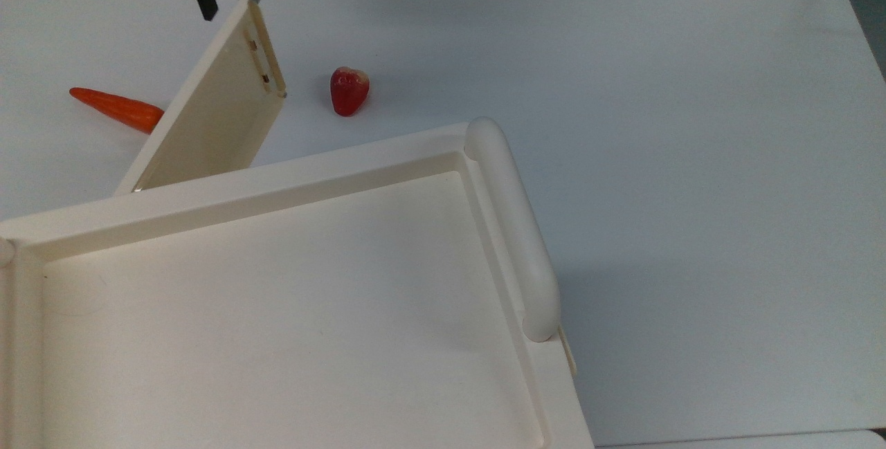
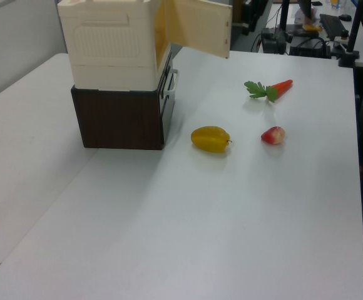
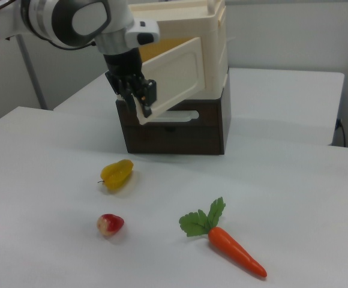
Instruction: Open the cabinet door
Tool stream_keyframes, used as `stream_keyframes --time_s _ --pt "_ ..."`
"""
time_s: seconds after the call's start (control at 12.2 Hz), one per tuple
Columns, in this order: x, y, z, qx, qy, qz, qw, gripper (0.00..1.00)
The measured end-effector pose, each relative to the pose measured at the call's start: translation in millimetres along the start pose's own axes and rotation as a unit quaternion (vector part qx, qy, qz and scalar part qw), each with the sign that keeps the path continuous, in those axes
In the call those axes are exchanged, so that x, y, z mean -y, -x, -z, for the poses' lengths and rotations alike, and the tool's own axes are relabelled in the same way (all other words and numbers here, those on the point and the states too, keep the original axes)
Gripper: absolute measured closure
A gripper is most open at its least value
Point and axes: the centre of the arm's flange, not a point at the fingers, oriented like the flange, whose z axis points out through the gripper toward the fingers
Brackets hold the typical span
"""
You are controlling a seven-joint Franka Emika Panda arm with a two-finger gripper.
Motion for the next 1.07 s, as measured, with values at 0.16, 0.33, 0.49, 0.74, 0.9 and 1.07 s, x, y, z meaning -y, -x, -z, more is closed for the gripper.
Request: stream_keyframes --time_s 0.16,0.33,0.49,0.74,0.9,1.07 --pt "-27.5 9.8 6.7 0.021 0.001 -0.021 0.9996 0.29" --pt "-50.4 23.8 14.8 0.049 0.000 -0.036 0.9982 0.07" --pt "-58.9 32.0 20.7 0.062 0.003 -0.040 0.9973 0.00" --pt "-58.9 33.2 20.7 0.065 0.015 -0.037 0.9971 0.00" --pt "-56.2 33.2 18.5 0.067 0.016 -0.035 0.9970 0.00" --pt "-52.8 33.0 17.4 0.068 0.015 -0.033 0.9970 0.00"
